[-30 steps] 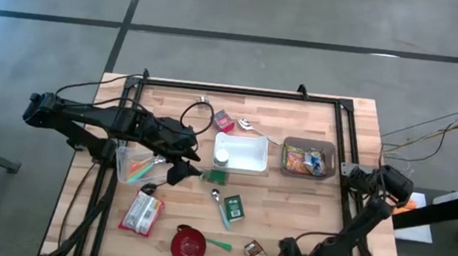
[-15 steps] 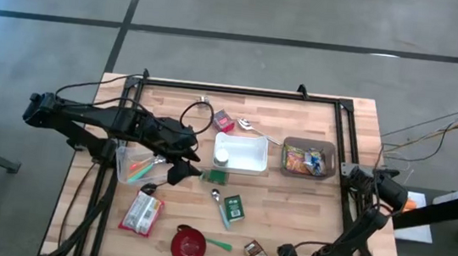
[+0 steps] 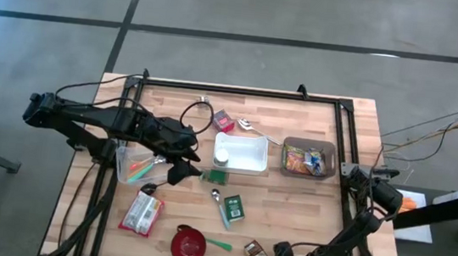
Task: Pick & Place Food Item
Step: Put the orange seasoning pack into the white bin
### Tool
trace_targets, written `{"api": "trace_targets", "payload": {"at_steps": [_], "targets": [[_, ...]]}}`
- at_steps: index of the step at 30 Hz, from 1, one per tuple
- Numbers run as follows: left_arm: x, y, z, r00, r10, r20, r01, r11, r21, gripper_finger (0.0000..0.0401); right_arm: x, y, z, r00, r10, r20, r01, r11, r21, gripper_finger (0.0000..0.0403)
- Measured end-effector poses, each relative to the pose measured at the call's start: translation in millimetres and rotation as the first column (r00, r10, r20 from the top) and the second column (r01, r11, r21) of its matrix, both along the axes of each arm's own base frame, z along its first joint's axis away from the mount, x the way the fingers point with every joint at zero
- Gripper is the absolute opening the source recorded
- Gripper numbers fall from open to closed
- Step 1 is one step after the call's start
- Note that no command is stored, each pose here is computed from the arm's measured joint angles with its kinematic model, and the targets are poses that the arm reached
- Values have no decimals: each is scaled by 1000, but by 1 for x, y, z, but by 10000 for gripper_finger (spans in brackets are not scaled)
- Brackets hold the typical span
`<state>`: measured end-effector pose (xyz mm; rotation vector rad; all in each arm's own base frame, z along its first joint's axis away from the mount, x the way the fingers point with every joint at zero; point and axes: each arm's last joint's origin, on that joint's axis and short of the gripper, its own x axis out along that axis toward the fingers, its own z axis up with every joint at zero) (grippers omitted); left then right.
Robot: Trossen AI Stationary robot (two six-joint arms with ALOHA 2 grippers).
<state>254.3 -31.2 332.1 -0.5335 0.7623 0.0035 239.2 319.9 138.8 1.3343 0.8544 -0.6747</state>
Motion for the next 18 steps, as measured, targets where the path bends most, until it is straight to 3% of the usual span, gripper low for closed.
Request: {"api": "trace_targets", "payload": {"at_steps": [9, 13, 18], "targets": [[0, 0, 0, 1000, 7, -4, -7, 1000, -12, 269, 1, 1, 1, 1000, 13, 5, -13, 1000, 4, 20], [0, 0, 0, 1000, 5, -4, -5, 1000, -13, 269, 5, 0, 10, 1000, 25, 16, -25, 1000, 3, 9], [0, -1, 0, 1000, -13, -5, 13, 1000, -28, 269, 8, -13, 36, 995, 98, 7, -97, 992, -76, 8]]}}
